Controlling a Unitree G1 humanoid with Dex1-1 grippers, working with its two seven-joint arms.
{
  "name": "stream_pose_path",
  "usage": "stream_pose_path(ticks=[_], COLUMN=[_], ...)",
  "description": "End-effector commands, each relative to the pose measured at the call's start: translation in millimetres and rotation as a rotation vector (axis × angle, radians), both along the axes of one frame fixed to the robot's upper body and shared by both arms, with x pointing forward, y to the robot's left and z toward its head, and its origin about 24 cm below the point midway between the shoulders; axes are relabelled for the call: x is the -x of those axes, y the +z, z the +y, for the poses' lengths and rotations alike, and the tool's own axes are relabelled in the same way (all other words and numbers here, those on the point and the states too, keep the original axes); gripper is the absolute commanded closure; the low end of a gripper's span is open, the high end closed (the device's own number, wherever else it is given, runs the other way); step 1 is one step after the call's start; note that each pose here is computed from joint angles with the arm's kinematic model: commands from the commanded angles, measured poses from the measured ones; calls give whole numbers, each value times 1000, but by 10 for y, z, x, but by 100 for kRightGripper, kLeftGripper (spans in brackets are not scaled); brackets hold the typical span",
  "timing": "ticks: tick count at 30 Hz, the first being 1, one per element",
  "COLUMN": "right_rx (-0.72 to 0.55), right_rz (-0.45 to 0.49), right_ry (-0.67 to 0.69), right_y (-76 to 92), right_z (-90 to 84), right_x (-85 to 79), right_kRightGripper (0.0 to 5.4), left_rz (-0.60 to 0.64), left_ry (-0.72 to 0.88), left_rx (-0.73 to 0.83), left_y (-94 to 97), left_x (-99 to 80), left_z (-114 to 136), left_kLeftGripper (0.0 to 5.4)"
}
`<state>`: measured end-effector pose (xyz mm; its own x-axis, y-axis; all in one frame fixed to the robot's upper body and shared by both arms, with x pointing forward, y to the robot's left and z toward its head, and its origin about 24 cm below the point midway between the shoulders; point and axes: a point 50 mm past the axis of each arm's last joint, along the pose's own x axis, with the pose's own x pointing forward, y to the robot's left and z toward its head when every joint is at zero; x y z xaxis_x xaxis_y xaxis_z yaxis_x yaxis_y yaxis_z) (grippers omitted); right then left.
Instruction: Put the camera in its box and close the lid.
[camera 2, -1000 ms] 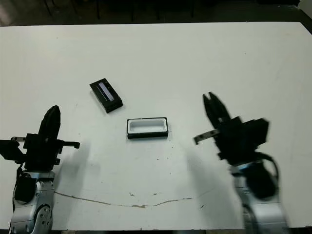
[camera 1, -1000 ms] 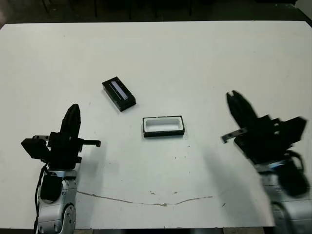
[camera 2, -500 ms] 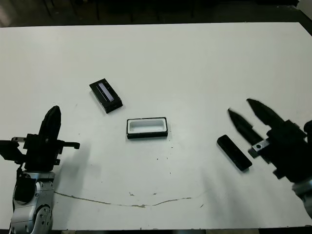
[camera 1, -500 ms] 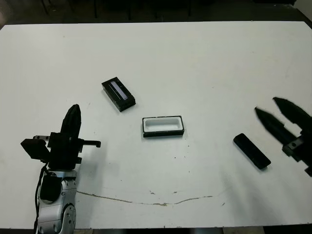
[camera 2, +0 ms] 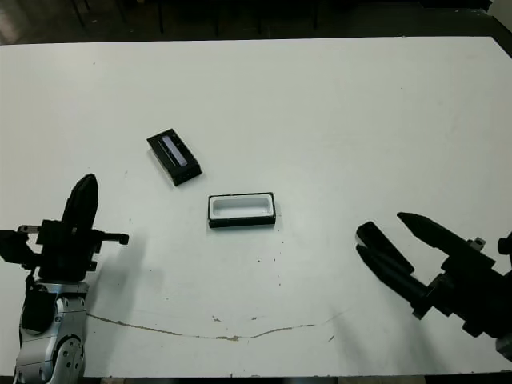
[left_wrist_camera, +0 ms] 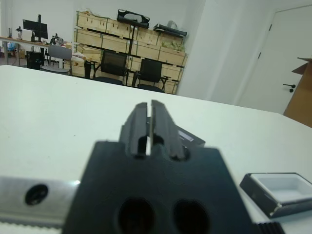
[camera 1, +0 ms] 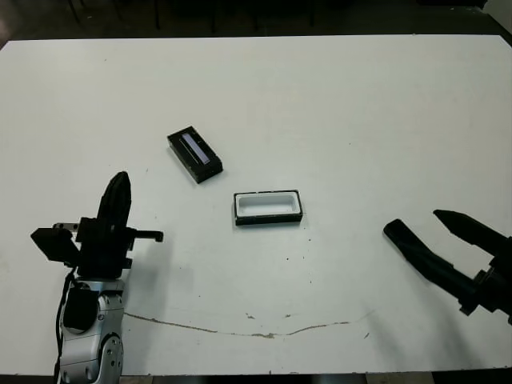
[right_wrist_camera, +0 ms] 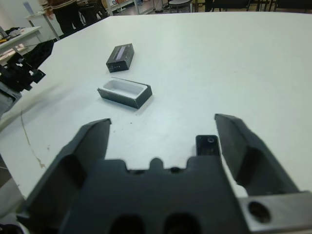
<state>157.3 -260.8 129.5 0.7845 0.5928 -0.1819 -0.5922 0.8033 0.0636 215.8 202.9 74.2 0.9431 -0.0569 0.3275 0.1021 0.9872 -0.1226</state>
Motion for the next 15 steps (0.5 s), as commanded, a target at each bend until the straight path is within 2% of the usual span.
stream_pose_path(ticks=[1,15], right_rx=[13,-10], right_rz=[20,38], right_ry=[-54,-102], right_y=[-111,-176], right_z=[-68,-49], right_x=[26,55], right_kRightGripper=[1,1], left_rz=[29,37], left_ry=[5,-2], left_rx=[-8,-2], left_y=[-43,-62], left_x=[14,20], left_z=[31,43], left_kLeftGripper=[540,540])
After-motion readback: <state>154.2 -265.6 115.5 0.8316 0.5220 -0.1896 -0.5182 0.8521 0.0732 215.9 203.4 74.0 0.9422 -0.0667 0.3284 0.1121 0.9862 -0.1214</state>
